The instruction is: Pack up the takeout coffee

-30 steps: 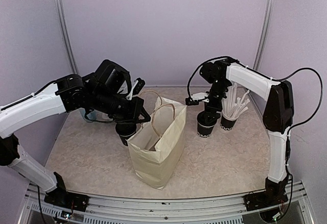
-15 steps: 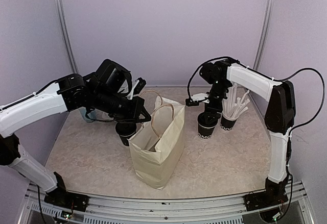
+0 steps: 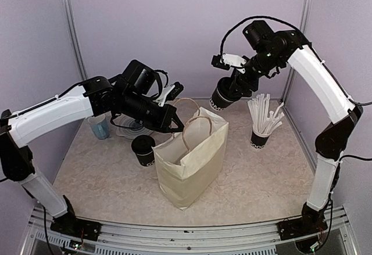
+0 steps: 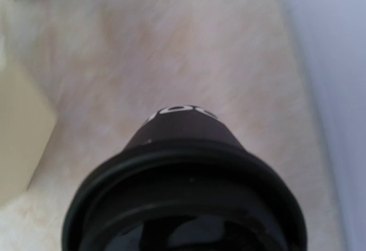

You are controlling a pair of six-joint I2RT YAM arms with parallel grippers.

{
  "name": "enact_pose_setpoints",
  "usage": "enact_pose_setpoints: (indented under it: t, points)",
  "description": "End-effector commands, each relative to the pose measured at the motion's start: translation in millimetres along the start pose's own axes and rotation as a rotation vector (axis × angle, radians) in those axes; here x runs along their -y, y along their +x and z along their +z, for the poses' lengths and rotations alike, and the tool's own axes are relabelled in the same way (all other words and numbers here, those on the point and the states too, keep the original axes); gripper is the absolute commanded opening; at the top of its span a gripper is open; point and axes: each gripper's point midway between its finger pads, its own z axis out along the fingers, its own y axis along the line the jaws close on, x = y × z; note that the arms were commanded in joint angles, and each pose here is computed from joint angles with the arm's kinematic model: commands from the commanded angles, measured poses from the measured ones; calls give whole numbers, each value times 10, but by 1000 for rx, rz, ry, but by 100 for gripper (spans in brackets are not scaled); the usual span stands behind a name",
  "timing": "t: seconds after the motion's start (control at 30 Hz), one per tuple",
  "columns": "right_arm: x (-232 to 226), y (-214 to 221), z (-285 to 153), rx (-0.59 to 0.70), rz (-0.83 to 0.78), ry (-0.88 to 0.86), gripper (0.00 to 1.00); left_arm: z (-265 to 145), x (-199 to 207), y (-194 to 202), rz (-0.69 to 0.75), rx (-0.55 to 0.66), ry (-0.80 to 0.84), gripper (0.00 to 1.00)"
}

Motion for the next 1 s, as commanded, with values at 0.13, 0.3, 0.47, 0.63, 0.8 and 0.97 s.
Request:
enact_pose_setpoints:
  t: [0.13, 0.3, 0.47, 0.63, 0.8, 0.97]
  points:
    - [-103, -458, -1011, 284, -62, 115, 64, 179, 19, -245, 157, -18, 52, 0]
    - [-577, -423, -1282, 365, -152, 36, 63, 225, -41, -426, 143, 7, 7, 4]
    - [-901, -349, -1276, 363, -227, -38, 63, 223, -66, -462, 103, 27, -18, 27]
    - [-1050, -332, -1114, 335, -283, -101, 63, 80, -30, -496, 77, 66, -30, 39]
    - [-1095, -334, -952, 305, -325, -134, 62, -65, -27, -458, 25, 100, -49, 41]
    - [-1214, -268, -775, 261, -362, -203, 62, -159, -75, -390, -20, 137, -65, 37]
